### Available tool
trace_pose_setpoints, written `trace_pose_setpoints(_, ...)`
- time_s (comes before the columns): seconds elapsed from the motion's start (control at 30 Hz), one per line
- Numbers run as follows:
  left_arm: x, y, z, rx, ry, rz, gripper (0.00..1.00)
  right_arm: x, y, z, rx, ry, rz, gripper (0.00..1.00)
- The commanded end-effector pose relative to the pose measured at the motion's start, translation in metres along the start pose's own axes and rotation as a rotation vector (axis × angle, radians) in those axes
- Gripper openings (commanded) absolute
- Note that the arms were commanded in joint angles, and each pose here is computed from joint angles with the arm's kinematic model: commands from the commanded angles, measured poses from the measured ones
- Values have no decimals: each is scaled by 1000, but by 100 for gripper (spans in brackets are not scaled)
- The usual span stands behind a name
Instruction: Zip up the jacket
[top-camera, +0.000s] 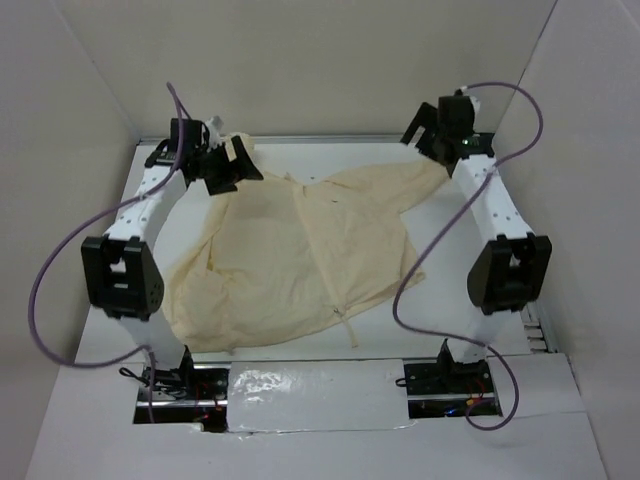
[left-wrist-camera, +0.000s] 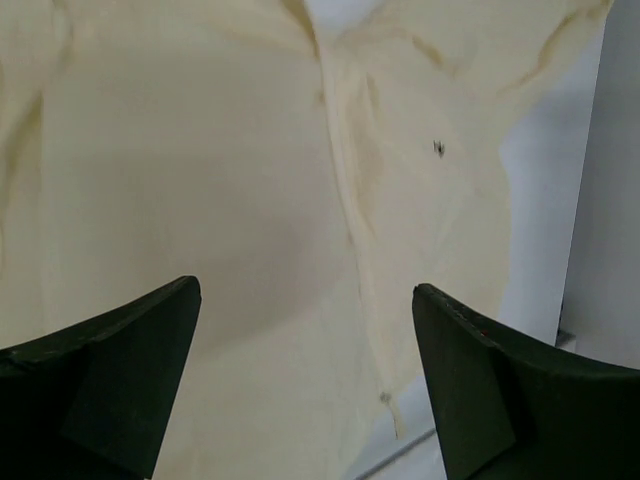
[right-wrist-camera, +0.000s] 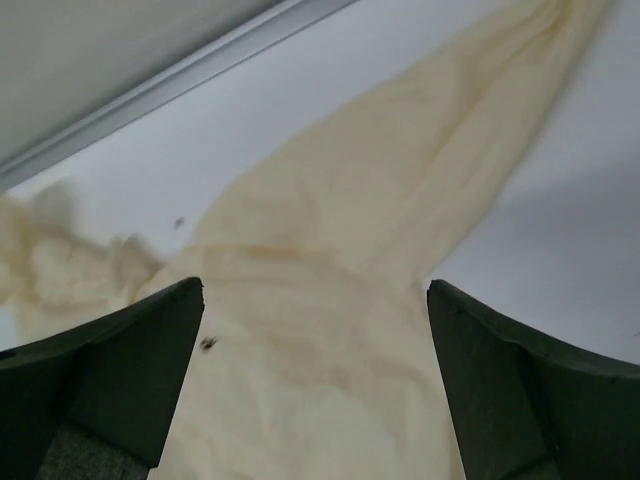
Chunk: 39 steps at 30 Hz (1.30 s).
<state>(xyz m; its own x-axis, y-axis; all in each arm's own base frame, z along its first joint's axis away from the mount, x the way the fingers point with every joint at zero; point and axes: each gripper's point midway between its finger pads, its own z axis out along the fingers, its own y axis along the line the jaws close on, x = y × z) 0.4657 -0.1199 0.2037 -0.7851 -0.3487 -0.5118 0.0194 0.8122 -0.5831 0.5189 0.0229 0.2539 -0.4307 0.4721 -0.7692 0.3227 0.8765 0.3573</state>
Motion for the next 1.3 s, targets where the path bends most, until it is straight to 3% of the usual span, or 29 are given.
trace_pose_setpoints(0.0, 62, -13, -36, 61, 4, 0, 99, 97, 26, -51, -146, 174, -3, 100)
trace_pose_setpoints(0.03, 87, 1, -28, 35, 63, -32, 99, 93, 35, -63, -177, 158, -9, 100)
trace_pose_setpoints(0.07, 100, -10, -39, 100, 65, -22, 99, 150, 19, -60, -166, 277, -11, 100)
trace_pose_setpoints(0.17, 142, -6, -31, 129, 124, -16, 99, 216, 29, -78, -253, 396, -14, 100)
trace_pose_setpoints(0.37, 180, 7, 1, 117, 257, -62, 99, 292, 39, -98, -322, 577, -45, 100)
trace_pose_setpoints(0.53, 192, 26, 43, 54, 348, -107, 99, 324, 16, -74, -215, 671, -33, 100)
trace_pose_setpoints(0.63, 194, 34, 73, 1, 409, -108, 99, 322, -2, -54, -139, 697, 21, 99)
trace_pose_setpoints(0.7, 175, 28, 93, 0, 398, -86, 99, 316, -15, -40, -96, 691, 55, 99)
trace_pose_setpoints(0.8, 167, 41, 134, -46, 455, -119, 99, 285, -24, -15, -50, 641, 86, 100)
trace_pose_setpoints(0.83, 141, 27, 142, -32, 415, -96, 99, 278, -31, -9, -21, 634, 83, 100)
trace_pose_setpoints(0.9, 134, 37, 168, -48, 422, -85, 99, 254, -40, 7, 25, 597, 114, 100)
trace_pose_setpoints(0.93, 102, 19, 176, -10, 360, -49, 99, 243, -45, 14, 43, 563, 125, 100)
trace_pose_setpoints(1.0, 92, 24, 201, 6, 357, -40, 99, 209, -45, 31, 12, 503, 159, 100)
trace_pose_setpoints(1.03, 58, -3, 198, 75, 301, -9, 99, 198, -39, 34, -18, 496, 164, 100)
trace_pose_setpoints(1.13, 34, -27, 201, 183, 255, 30, 99, 152, -26, 36, -31, 403, 85, 100)
trace_pose_setpoints(1.17, 17, -47, 186, 231, 201, 75, 99, 135, -23, 33, -11, 342, 17, 100)
trace_pose_setpoints(1.23, 25, -50, 171, 245, 212, 86, 99, 129, -1, 9, -26, 284, -67, 100)
trace_pose_setpoints(1.27, 8, -74, 143, 278, 151, 137, 99, 137, -6, 2, 5, 274, -110, 100)
